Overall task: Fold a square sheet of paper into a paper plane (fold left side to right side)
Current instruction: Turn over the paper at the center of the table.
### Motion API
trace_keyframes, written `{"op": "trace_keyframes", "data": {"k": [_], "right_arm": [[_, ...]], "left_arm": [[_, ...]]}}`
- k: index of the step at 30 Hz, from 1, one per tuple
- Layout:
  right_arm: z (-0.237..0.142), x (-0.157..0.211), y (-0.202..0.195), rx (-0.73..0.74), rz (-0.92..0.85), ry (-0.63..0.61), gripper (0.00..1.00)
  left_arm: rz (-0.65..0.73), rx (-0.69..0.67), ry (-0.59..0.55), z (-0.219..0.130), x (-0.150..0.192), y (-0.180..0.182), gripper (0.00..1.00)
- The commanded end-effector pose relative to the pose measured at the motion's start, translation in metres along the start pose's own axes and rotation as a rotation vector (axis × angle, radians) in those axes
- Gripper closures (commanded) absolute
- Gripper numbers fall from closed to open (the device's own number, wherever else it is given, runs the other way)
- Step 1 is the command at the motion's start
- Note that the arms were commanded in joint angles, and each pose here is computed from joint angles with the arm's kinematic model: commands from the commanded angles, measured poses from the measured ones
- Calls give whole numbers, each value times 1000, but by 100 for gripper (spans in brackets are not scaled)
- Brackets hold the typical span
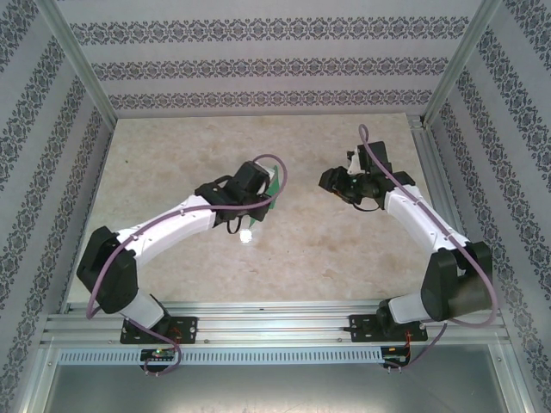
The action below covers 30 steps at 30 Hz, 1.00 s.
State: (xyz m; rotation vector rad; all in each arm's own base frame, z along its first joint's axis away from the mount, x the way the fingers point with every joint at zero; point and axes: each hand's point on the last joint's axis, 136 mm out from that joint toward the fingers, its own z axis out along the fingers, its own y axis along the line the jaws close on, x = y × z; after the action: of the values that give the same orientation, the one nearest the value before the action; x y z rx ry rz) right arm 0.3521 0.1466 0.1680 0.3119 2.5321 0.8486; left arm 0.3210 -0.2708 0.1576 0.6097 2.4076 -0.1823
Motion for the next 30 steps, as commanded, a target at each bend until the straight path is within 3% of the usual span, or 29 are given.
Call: {"op": "trace_keyframes", "data": {"k": [1, 5, 8, 17, 19, 21, 24, 27, 30], "right_arm": [[-13, -2, -16, 68, -12, -42, 53], [-20, -4, -30, 103, 5, -60, 53], [-30, -6, -45, 144, 26, -71, 53], [-55, -5, -85, 220, 86, -97, 53], [-57, -5, -89, 229, 89, -96, 52], [-60, -6, -94, 239, 87, -94, 51], [-59, -7, -93, 231, 70, -86, 50], [-50, -7, -83, 168, 65, -62, 51], [-30, -2, -62, 129, 19, -10, 55]], "left_arm": [[262, -403, 45, -8, 8, 25, 100], [478, -691, 12, -18, -11, 12, 100], [609, -782, 61, -3, -6, -3, 100], [691, -659, 285, 84, 61, -44, 100], [696, -626, 310, 92, 68, -52, 91], [670, -553, 310, 90, 68, -62, 68], [593, -405, 273, 70, 56, -76, 46], [477, -222, 211, 37, 36, -86, 33], [329, -66, 136, 4, 13, -77, 28]]}}
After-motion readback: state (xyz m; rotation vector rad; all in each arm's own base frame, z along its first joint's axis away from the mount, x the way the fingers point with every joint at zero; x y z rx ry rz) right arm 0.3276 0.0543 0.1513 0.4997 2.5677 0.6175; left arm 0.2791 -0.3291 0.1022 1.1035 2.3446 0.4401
